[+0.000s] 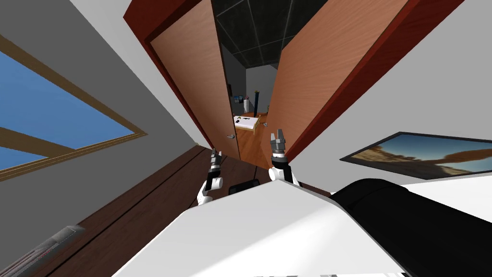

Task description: Push the door open

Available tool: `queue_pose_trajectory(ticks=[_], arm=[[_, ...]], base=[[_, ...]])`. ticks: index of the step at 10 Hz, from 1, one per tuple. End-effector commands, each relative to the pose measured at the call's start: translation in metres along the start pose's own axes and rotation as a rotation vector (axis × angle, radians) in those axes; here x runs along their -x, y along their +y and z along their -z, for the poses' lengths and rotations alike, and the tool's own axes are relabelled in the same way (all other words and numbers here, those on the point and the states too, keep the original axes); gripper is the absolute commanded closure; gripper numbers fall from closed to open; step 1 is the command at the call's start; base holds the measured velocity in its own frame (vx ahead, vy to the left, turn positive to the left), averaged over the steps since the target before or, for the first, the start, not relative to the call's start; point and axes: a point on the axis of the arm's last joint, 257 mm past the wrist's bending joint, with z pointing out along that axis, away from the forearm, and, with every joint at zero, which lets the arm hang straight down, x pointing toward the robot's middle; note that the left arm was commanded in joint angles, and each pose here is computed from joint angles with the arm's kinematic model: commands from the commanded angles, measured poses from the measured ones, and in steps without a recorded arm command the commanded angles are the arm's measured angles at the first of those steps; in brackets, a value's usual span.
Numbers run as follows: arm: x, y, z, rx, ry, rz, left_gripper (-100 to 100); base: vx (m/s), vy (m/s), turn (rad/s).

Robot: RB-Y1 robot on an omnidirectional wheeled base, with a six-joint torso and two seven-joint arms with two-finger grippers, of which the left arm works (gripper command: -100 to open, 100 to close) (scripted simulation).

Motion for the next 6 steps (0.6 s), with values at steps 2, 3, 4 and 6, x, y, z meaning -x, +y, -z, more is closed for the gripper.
queue_pose_trajectory(ticks=[2, 3, 4, 6], arm=[[-0.002, 0.019, 0.0008, 0.031, 0.01, -0.002, -100], [-0.003, 0.026, 0.0016, 0.042, 0.014, -0.003, -100], [-0.004, 0.033, 0.0024, 0.054, 0.018, -0.004, -100], [-0.005, 0.046, 0.0042, 0.076, 0.026, -0.007, -100]], base=[[0.088, 0.078, -0.133], [0.079, 0.076, -0.113], [0.073, 0.072, -0.13], [0.066, 0.062, -0.115]])
